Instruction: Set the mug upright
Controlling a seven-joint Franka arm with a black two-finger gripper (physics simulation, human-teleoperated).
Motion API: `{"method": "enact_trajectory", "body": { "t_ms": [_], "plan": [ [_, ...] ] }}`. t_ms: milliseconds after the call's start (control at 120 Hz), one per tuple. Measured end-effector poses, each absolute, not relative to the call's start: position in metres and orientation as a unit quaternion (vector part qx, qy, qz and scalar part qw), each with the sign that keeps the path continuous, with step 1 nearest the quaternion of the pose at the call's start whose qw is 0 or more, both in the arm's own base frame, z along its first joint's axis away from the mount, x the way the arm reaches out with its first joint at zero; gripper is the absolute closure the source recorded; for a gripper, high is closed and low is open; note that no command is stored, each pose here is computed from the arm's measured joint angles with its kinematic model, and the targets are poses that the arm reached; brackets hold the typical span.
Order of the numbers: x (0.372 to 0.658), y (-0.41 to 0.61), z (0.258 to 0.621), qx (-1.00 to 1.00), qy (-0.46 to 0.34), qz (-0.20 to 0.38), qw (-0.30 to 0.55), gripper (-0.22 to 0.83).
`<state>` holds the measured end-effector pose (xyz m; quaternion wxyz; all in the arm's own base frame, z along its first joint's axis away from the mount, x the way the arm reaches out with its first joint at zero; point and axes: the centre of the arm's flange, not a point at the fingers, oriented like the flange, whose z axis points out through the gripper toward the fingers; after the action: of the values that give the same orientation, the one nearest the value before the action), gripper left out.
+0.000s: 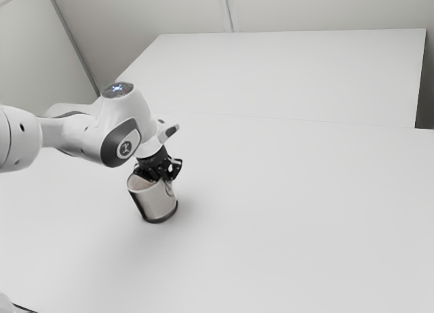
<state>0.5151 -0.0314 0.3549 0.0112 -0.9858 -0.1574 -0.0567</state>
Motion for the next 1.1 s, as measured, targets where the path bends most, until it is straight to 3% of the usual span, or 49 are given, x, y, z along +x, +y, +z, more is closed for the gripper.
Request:
{"method": "enact_trajectory", "body": {
  "t_ms": [208,408,592,892,1100],
  "plan": [
    [0.507,-0.029,0.338,-0.978,-0.198,-0.070,0.008,0.77],
    [0.513,-0.023,0.344,-0.972,-0.218,-0.084,0.007,0.34],
    [0.529,-0.015,0.373,-0.967,-0.235,-0.102,0.002,0.15],
    [0.542,-0.007,0.417,-0.961,-0.254,-0.108,-0.020,0.04],
    [0.567,-0.008,0.502,-0.969,-0.214,-0.124,-0.017,0.01]
  ]
}}
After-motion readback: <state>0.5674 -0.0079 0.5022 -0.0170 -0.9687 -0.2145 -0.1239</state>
